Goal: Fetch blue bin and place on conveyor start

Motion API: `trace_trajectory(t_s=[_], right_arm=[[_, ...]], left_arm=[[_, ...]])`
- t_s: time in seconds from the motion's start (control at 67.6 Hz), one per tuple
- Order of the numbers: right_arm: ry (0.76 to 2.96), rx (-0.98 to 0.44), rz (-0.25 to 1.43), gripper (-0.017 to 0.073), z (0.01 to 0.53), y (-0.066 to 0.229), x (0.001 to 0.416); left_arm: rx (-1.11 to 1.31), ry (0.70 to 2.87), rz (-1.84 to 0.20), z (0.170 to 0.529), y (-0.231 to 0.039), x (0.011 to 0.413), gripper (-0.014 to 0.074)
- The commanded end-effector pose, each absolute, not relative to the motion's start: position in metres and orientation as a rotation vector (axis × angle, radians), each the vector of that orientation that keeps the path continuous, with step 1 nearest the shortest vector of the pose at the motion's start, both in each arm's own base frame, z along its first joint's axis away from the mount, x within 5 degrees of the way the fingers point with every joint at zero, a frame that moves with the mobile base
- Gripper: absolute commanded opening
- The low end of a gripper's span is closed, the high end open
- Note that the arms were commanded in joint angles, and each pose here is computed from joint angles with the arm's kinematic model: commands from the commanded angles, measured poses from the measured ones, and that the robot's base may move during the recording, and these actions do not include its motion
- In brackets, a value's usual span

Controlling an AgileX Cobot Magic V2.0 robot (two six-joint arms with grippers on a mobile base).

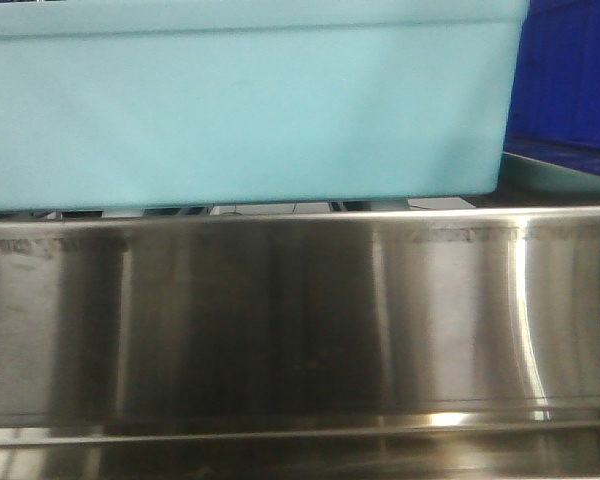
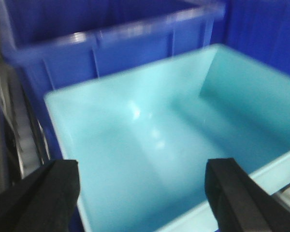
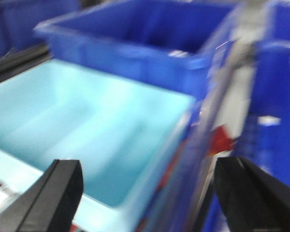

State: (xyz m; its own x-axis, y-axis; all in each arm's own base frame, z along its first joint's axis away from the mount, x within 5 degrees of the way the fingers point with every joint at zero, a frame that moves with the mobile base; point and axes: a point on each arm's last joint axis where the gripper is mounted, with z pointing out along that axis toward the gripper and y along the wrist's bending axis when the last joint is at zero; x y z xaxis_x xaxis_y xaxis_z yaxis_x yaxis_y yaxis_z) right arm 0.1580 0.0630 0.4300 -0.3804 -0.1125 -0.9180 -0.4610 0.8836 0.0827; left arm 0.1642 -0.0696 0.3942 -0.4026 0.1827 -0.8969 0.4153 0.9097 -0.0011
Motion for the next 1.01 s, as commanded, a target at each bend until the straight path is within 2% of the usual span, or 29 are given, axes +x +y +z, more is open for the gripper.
trace_trajectory(t_s=[0.0,0.133,0.34,0.547,0.755,0.991], right_arm=[[2.031,-0.509,0.434,0.0449,0.428,0.083,0.187],[2.167,-0.578,0.441,0.0449,0.422,0.103,0.232],[2.4,-0.389,0.274,0.0449,0.414,0.104,0.285],[2.506,-0.231,0.299,0.0449,0.396,0.111,0.31],[2.583,-0.232,0.285,0.0446,0.37,0.118,0.329],[2.622,-0.23,0.281,0.0446,0.351,0.122,0.342]], left_arm=[[0.449,2.084,-0.276,0.396,-0.081,0.188,0.044],[0.406,2.202,-0.263,0.395,-0.091,0.218,0.044],[0.277,2.356,-0.076,0.39,-0.087,0.252,0.044],[0.142,2.482,-0.073,0.378,-0.075,0.279,0.044],[0.079,2.554,-0.056,0.36,-0.066,0.298,0.044],[0.078,2.623,-0.046,0.339,-0.069,0.313,0.044]])
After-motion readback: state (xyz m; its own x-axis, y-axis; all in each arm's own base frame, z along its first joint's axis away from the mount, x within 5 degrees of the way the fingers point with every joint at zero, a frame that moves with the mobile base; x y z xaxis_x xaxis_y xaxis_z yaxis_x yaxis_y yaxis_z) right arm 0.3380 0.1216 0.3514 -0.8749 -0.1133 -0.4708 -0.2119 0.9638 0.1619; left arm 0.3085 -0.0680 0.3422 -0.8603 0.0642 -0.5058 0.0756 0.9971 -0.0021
